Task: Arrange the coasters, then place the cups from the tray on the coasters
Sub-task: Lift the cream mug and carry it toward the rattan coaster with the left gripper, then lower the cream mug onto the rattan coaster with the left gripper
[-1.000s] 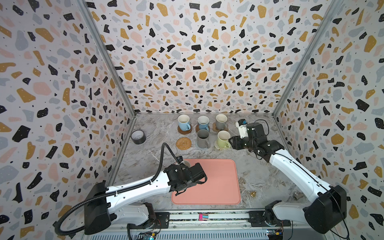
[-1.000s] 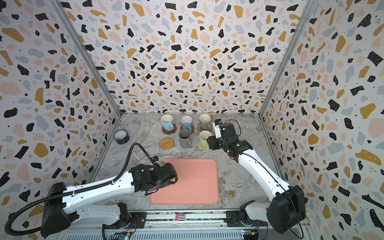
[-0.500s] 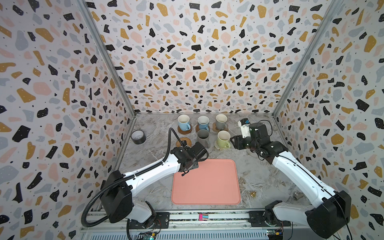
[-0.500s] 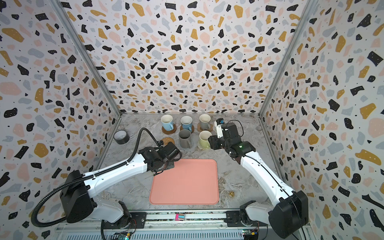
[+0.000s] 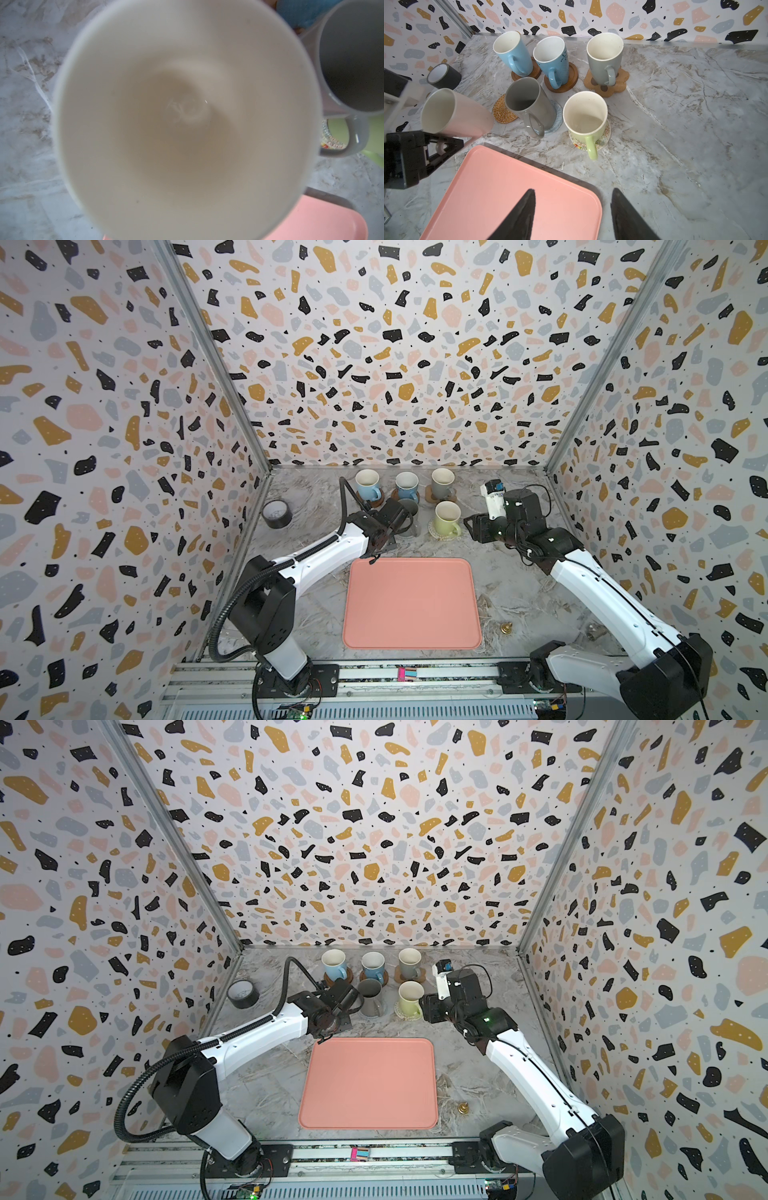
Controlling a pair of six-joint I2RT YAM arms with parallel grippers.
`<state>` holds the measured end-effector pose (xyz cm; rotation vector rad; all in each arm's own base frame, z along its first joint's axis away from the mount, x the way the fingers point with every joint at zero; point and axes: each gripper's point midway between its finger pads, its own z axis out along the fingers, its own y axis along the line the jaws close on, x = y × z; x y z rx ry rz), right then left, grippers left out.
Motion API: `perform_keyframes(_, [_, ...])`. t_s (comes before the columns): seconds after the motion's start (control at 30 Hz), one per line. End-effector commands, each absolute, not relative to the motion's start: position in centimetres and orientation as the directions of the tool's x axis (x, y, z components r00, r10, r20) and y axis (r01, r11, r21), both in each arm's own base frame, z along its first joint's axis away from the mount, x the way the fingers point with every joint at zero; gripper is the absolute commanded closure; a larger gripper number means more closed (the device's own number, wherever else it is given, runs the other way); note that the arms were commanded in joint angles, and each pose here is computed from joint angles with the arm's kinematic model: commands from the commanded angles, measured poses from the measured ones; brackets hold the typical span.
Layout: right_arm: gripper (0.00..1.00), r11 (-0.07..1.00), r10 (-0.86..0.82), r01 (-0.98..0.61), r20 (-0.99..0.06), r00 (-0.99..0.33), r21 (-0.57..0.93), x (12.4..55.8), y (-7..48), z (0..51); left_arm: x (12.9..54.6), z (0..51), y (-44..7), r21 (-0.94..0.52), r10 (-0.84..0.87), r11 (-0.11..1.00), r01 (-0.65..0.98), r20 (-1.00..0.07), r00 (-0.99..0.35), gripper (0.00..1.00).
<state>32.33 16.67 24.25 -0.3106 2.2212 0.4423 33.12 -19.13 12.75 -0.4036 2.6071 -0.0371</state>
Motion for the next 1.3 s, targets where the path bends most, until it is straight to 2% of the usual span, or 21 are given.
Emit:
perform_keyframes(0.0, [0.4,0.907,-0.078,-0.367,-0.776,-0.626,0.205,31.7,16.3,24.5,35.9,14.5,-19.5,-0.142,-0.306,0.951,-0.273,-0.529,-0.791,0.84])
perform_keyframes(0.47, [0.4,0.91,-0.092,-0.368,-0.772,-0.629,0.191,31.5,15.9,24.4,40.4,13.4,-19.1,-0.132,-0.312,0.949,-0.286,-0.511,-0.801,0.84])
perform_keyframes(1.27, [0.4,0.915,-0.091,-0.354,-0.757,-0.647,0.193,31.4,15.5,23.6,42.3,10.8,-18.5,-0.147,-0.348,0.937,-0.317,-0.474,-0.809,0.85])
